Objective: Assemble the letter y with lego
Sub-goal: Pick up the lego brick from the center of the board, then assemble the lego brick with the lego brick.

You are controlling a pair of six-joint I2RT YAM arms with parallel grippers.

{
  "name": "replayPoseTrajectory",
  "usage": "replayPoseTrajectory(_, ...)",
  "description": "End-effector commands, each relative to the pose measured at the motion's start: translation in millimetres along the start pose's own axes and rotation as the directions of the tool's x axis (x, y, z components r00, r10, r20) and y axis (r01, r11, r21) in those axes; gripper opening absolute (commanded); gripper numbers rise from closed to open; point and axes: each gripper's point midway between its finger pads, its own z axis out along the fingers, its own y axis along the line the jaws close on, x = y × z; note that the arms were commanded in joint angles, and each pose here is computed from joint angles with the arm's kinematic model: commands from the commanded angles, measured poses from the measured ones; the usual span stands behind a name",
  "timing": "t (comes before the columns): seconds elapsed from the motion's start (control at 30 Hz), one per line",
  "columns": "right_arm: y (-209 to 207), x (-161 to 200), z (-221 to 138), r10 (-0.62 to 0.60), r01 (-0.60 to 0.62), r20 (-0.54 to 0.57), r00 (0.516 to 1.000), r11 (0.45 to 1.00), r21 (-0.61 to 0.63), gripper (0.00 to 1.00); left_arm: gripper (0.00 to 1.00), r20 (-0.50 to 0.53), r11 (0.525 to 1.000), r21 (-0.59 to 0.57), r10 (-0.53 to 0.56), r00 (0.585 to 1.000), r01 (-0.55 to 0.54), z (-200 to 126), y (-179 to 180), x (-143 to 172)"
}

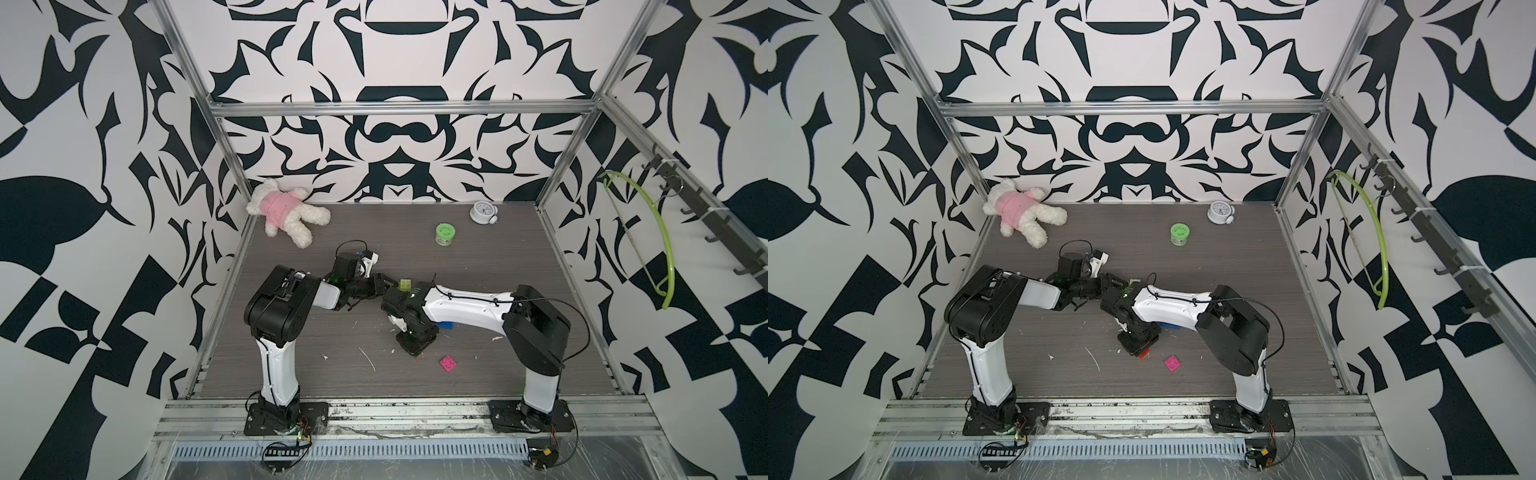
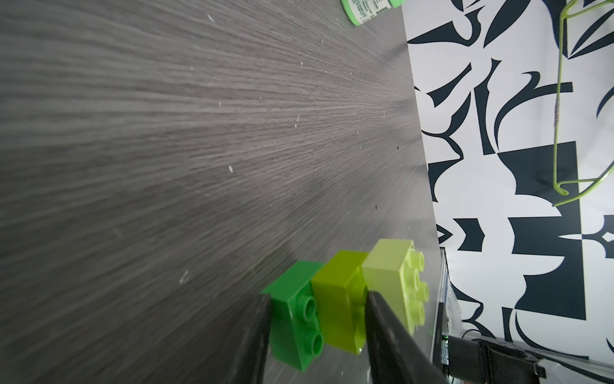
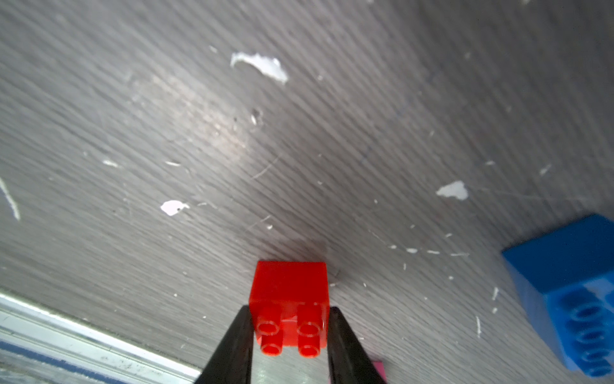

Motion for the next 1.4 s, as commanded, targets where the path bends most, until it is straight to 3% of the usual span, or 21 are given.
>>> replayPoseTrajectory(0.0,-1,0,-1,0.001,0.0,-0.006,1.0,1.0,0.017,0.39,0.49,-0.18,0.858,-0.461,-0.342,0.922,0.228,-19,118,116)
replayPoseTrajectory(0.17,-1,0,0,-0.001,0.001,-0.008,1.0,1.0,0.021,0.41,0.49,-0.18,0.857,-0.463,-0.343,0.922,0.228,-19,119,117)
replayPoseTrajectory(0.43,-2,-5,-9,-0.01,0.009,0.026,1.0,1.0,0.029,0.31,0.49,-0.18,0.858,-0.461,-0.342,0.922,0.228,-18,119,116)
replayPoseTrajectory(0.57,-7,-13,-35,-0.112,0.106,0.085,0.99,0.992,0.069,0.29,0.49,-0.182,0.858,-0.461,-0.341,0.922,0.227,-19,119,117)
replayPoseTrajectory(0.73,-25,-24,-77,-0.364,0.348,0.115,0.924,0.927,0.142,0.28,0.49,-0.182,0.858,-0.46,-0.342,0.922,0.228,-18,118,117)
replayPoseTrajectory(0.93,-58,-29,-91,-0.563,0.559,0.126,0.817,0.826,0.068,0.26,0.49,-0.181,0.859,-0.459,-0.338,0.923,0.225,-19,117,116)
replayPoseTrajectory(1.1,-82,-23,-73,-0.591,0.589,0.047,0.805,0.806,0.051,0.23,0.49,-0.182,0.859,-0.459,-0.339,0.923,0.225,-19,117,116)
replayPoseTrajectory(1.37,-86,-23,-57,-0.62,0.62,0.055,0.783,0.784,0.014,0.22,0.49,-0.183,0.858,-0.461,-0.342,0.922,0.227,-19,118,116)
